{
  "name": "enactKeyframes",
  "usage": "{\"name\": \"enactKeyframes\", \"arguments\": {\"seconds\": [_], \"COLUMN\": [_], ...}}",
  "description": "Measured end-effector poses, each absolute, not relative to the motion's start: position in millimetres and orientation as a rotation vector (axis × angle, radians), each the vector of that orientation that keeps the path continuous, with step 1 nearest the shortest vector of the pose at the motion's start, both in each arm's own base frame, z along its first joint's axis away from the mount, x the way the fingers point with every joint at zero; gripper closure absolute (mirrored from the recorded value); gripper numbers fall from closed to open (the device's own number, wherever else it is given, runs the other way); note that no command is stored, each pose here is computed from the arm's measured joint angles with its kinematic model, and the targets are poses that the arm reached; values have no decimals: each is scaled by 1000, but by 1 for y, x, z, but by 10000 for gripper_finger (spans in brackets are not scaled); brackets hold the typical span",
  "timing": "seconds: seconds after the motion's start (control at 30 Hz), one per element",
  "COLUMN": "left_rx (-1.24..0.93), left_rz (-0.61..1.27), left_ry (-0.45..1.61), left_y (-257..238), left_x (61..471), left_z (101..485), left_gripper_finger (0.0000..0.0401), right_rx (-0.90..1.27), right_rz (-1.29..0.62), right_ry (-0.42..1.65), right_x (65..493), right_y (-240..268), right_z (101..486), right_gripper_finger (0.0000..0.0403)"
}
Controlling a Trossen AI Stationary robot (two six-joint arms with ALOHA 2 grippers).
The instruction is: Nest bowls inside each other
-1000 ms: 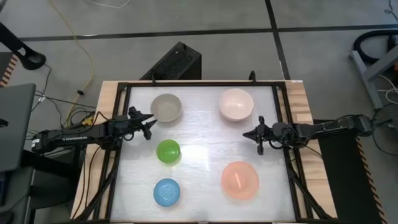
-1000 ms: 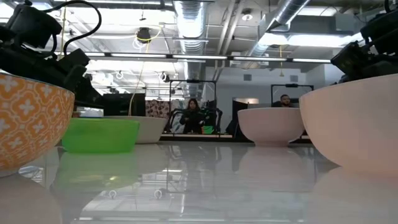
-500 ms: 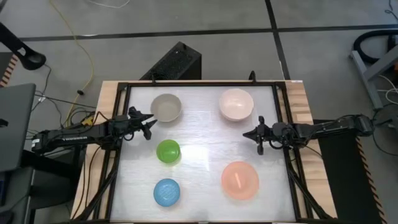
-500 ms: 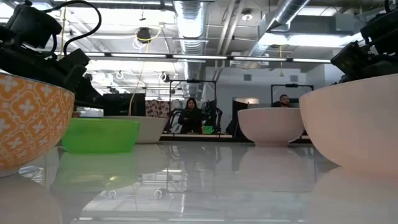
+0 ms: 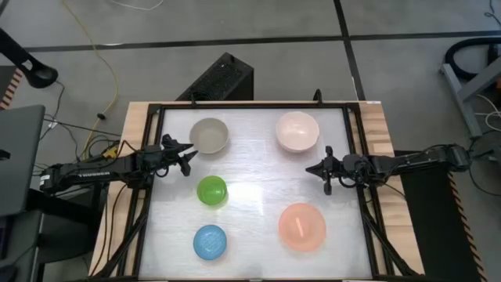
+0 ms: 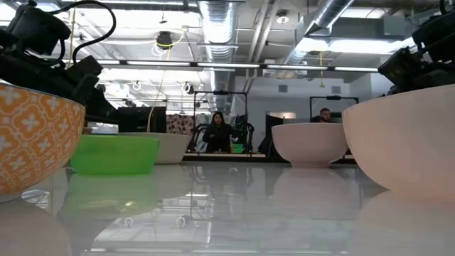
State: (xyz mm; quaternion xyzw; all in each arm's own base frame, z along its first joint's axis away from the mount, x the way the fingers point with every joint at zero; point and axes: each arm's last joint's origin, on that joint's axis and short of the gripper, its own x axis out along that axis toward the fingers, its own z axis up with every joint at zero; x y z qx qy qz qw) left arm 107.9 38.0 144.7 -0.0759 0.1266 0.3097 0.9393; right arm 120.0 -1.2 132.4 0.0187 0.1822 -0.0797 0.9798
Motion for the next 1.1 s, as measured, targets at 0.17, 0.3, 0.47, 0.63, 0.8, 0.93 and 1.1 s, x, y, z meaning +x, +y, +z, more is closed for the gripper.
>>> {"name": "enactKeyframes", "arguments": {"seconds": [0.17, 0.3, 0.47, 0.63, 0.8, 0.93, 1.1], "left_rx": [-155, -155, -234, -441, -473, -482, -390], "left_rz": [632, 632, 639, 616, 700, 653, 459], "left_ry": [259, 256, 226, 177, 140, 147, 111], "left_y": [38, 38, 38, 37, 39, 38, 34], "left_x": [108, 108, 108, 109, 108, 108, 113], "left_z": [145, 145, 145, 145, 145, 145, 154], "left_gripper_finger": [244, 244, 243, 243, 243, 244, 244], "right_rx": [38, 37, 38, 41, 42, 49, 159], "right_rz": [-160, -160, -161, -161, -160, -159, -155], "right_ry": [366, 367, 363, 340, 329, 270, 50], "right_x": [120, 120, 120, 121, 121, 123, 126], "right_y": [-1, -1, -1, -1, -1, -1, -1], "right_z": [132, 132, 133, 135, 136, 141, 162], "right_gripper_finger": [367, 367, 367, 367, 367, 367, 367]}}
